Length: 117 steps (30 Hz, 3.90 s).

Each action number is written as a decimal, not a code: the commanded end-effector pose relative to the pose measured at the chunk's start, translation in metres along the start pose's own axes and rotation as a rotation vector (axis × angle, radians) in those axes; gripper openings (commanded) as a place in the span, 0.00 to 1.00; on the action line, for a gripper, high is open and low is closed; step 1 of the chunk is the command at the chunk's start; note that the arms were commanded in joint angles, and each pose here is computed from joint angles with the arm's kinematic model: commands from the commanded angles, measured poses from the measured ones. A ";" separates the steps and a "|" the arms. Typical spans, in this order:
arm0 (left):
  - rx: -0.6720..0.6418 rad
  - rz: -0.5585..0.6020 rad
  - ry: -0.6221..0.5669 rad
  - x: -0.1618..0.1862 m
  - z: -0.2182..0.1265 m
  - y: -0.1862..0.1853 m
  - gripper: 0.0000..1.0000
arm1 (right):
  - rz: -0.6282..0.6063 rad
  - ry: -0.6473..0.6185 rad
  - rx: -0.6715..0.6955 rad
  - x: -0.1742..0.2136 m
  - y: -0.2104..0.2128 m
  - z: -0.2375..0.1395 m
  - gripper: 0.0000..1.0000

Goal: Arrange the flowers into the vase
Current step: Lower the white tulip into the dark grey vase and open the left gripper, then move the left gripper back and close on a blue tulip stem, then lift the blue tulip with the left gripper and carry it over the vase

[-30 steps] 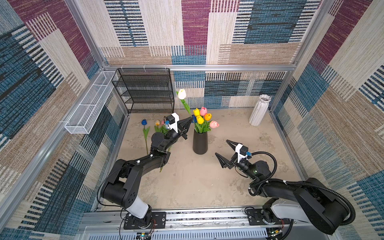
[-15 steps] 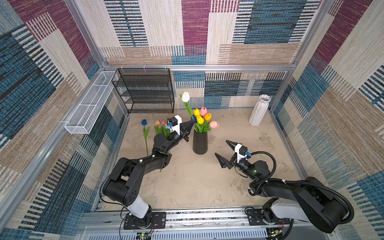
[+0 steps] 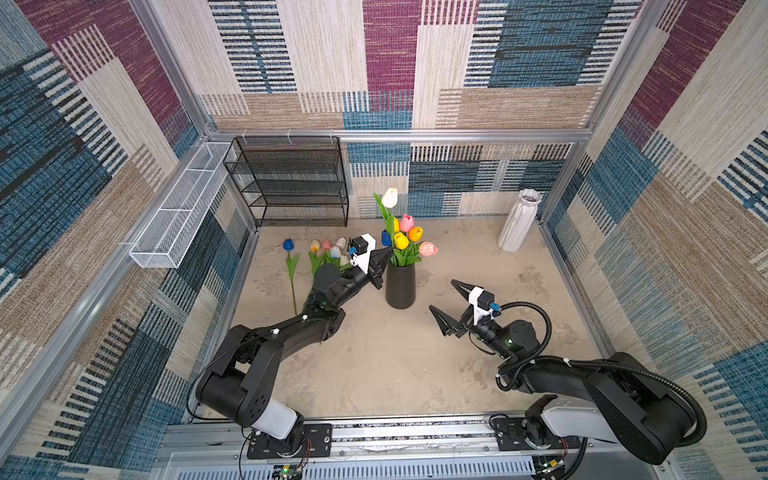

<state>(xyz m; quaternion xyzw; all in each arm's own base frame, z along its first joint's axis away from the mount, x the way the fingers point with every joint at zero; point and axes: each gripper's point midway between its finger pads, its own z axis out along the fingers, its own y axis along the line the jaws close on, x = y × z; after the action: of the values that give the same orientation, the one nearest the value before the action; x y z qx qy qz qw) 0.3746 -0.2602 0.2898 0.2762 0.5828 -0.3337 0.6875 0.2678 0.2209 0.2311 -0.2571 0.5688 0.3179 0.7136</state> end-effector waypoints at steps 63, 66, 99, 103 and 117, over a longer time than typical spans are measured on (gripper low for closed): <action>-0.103 0.096 0.478 0.024 -0.043 0.007 0.95 | 0.003 -0.008 -0.015 0.000 0.001 0.005 1.00; -0.157 0.072 0.441 0.022 -0.056 0.016 0.94 | 0.002 -0.014 -0.016 -0.002 0.002 0.004 1.00; -1.102 -0.609 1.392 0.213 -0.271 0.262 0.50 | 0.005 -0.009 -0.019 0.000 0.002 0.004 1.00; -1.077 -0.634 1.395 0.223 -0.269 0.265 0.48 | -0.009 -0.013 -0.005 -0.002 0.000 0.003 1.00; -1.085 -0.591 1.381 0.211 -0.272 0.263 0.03 | -0.019 -0.041 -0.028 -0.010 0.005 -0.002 1.00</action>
<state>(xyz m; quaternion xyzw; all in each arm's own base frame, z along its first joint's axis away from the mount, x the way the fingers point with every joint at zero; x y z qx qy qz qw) 0.4427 0.0809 0.0270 -0.1160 0.9854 0.0465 0.1159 0.2659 0.2228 0.2290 -0.2643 0.5671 0.3208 0.7111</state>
